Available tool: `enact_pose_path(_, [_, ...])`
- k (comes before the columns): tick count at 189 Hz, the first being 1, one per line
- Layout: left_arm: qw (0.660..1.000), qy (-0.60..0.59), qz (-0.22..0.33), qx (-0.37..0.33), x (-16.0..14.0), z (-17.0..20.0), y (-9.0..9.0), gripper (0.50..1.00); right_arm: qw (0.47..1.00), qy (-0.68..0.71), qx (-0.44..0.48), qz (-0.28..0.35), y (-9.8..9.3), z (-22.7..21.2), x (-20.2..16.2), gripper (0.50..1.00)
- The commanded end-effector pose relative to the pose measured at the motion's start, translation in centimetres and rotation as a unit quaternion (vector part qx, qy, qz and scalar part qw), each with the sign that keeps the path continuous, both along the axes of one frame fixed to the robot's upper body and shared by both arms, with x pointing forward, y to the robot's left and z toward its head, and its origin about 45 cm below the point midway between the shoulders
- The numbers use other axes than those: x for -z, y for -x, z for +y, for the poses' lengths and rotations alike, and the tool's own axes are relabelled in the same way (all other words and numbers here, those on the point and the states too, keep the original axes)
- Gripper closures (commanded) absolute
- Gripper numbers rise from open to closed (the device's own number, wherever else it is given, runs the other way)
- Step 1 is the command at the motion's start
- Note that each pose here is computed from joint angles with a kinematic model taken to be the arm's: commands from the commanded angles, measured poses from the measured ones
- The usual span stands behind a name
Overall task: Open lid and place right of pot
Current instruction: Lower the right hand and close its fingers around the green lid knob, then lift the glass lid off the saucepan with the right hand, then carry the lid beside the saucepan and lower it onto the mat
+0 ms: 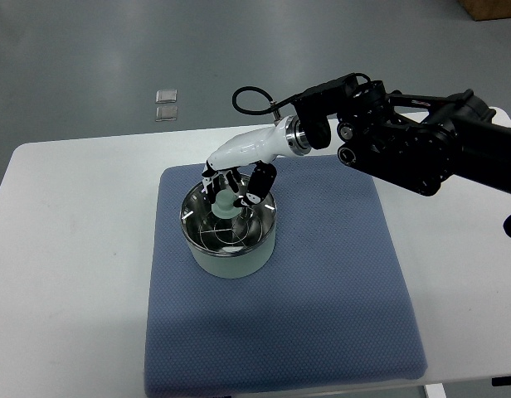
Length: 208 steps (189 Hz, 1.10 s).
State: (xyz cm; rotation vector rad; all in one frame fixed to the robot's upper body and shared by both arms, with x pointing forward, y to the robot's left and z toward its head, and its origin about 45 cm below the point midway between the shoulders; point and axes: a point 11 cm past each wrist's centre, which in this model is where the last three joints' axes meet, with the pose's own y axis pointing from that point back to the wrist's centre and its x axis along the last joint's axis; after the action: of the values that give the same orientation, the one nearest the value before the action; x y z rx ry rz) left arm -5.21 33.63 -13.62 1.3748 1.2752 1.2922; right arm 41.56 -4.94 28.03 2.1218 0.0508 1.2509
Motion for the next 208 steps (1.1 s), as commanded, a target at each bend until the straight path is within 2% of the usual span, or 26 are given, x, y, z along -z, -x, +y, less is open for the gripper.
enact_pose_path(1, [1.0, 0.0, 0.001, 0.0, 0.0, 0.0, 0.1, 0.5, 1.0, -0.004, -0.003, 0.001, 0.0, 0.0, -0.2, 1.0])
enact_pose_path(70, [1.0, 0.0, 0.0, 0.0, 0.0, 0.0, 0.0, 0.5, 1.0, -0.028, 0.011, 0.004, -0.6, -0.3, -1.6, 1.0])
enact_pose_path(129, [1.0, 0.0, -0.001, 0.0, 0.0, 0.0, 0.0, 0.5, 0.998, -0.024, 0.053, 0.005, -2.4, -4.8, -3.2, 1.0])
enact_pose_path(208, [1.0, 0.0, 0.001, 0.0, 0.0, 0.0, 0.1, 0.5, 0.994, -0.04, 0.097, 0.015, -3.5, -11.0, -4.0, 1.0])
